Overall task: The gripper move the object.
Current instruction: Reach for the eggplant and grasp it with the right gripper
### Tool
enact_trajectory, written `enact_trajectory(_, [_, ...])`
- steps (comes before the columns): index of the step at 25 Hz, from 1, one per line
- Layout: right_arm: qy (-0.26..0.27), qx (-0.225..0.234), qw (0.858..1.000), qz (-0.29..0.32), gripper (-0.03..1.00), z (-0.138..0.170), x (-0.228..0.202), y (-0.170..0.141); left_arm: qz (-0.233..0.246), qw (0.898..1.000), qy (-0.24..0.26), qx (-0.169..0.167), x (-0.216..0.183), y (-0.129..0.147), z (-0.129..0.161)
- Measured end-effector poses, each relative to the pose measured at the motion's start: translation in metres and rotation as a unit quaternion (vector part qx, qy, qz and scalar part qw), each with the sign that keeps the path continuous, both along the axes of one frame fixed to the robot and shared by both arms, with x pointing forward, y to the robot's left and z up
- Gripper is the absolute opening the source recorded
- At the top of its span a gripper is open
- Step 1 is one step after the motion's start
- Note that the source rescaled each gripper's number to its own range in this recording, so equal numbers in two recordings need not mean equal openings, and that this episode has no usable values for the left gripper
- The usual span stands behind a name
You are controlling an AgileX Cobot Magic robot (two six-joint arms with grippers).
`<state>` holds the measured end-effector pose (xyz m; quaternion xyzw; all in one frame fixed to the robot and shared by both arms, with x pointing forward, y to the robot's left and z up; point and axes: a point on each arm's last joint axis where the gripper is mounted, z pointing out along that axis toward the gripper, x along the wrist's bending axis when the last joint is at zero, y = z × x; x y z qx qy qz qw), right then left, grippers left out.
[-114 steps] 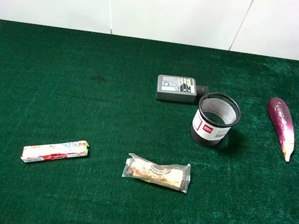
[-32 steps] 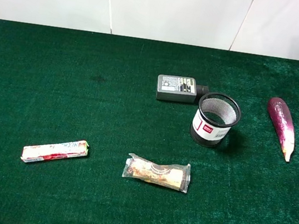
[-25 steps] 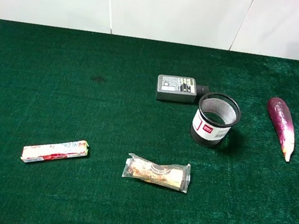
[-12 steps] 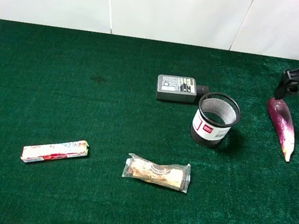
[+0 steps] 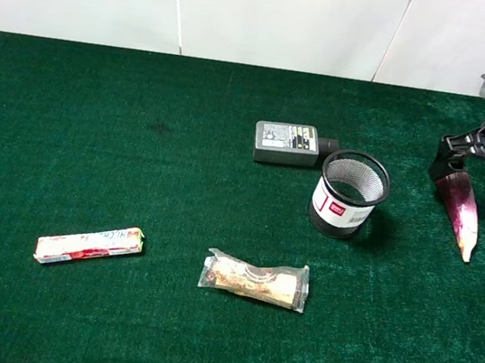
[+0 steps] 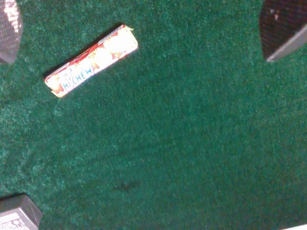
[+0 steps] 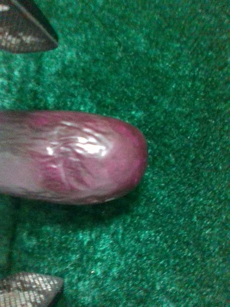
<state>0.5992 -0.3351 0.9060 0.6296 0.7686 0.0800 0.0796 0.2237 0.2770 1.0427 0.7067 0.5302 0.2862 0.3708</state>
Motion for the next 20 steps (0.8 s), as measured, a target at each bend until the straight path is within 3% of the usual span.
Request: enact_trajectory(20, [0.022, 0.001, 1.000, 0.000, 1.00, -0.025, 0.002, 0.000, 0.000, 1.000, 0.000, 0.000, 0.000, 0.000, 0.000])
